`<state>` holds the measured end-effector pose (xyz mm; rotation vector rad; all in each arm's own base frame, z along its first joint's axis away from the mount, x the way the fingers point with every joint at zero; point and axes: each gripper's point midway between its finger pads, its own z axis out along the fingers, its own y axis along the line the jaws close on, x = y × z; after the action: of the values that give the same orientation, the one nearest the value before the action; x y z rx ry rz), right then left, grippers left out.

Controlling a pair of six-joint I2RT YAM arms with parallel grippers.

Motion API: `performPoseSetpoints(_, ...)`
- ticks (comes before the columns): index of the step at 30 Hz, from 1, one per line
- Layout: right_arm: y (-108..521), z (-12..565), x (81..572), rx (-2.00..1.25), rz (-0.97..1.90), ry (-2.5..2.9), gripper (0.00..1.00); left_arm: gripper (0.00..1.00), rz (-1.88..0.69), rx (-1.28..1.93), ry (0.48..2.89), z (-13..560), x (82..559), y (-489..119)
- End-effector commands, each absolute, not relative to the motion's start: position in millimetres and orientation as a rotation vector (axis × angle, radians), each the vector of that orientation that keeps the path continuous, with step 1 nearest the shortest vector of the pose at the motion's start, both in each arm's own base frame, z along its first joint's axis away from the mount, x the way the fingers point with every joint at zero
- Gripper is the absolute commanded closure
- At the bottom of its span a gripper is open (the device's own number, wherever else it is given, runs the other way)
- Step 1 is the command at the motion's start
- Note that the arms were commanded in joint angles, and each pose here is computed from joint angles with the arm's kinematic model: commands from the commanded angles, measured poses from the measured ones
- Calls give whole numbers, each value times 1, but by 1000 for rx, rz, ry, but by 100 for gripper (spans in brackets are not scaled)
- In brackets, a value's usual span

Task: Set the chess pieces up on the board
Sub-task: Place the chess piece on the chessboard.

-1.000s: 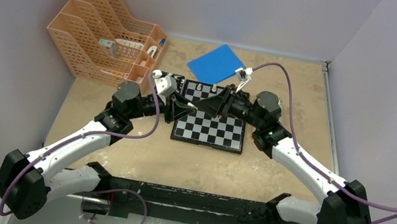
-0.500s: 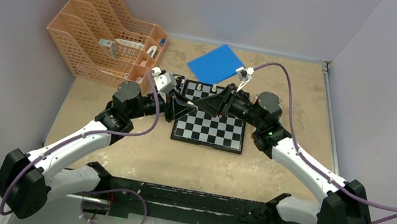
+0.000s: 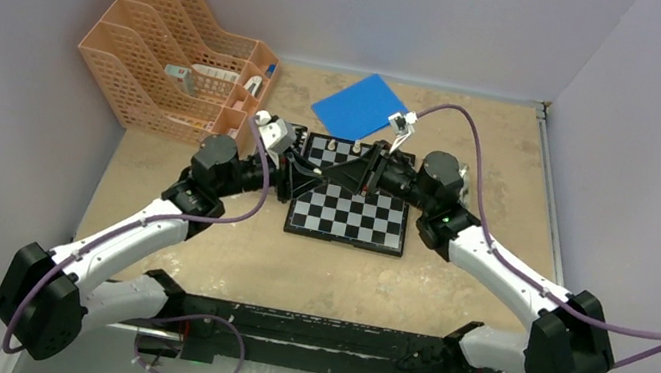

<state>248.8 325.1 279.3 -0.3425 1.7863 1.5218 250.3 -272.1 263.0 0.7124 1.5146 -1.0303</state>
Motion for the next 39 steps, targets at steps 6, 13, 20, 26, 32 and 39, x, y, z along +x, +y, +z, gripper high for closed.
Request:
performPoseSetpoints(6, 325, 288, 251, -340, 1502, 1745, 82, 100, -1044, 677, 1443, 288, 254, -275)
performPoseSetpoints(13, 313, 281, 277, -261, 1305, 1814, 89, 70, -1027, 691, 1486, 279, 251, -271)
performPoseSetpoints(20, 292, 274, 323, -190, 972, 1884, 90, 41, -1003, 796, 1546, 263, 236, -267)
performPoseSetpoints(26, 275, 258, 376, -150, 656, 1952, 89, 27, -949, 947, 1550, 255, 218, -258)
performPoseSetpoints(32, 253, 223, 428, -126, 358, 2069, 90, 0, -912, 1004, 1553, 255, 198, -244)
performPoseSetpoints(39, 228, 181, 470, -81, 156, 2174, 89, 0, -847, 983, 1606, 243, 195, -230)
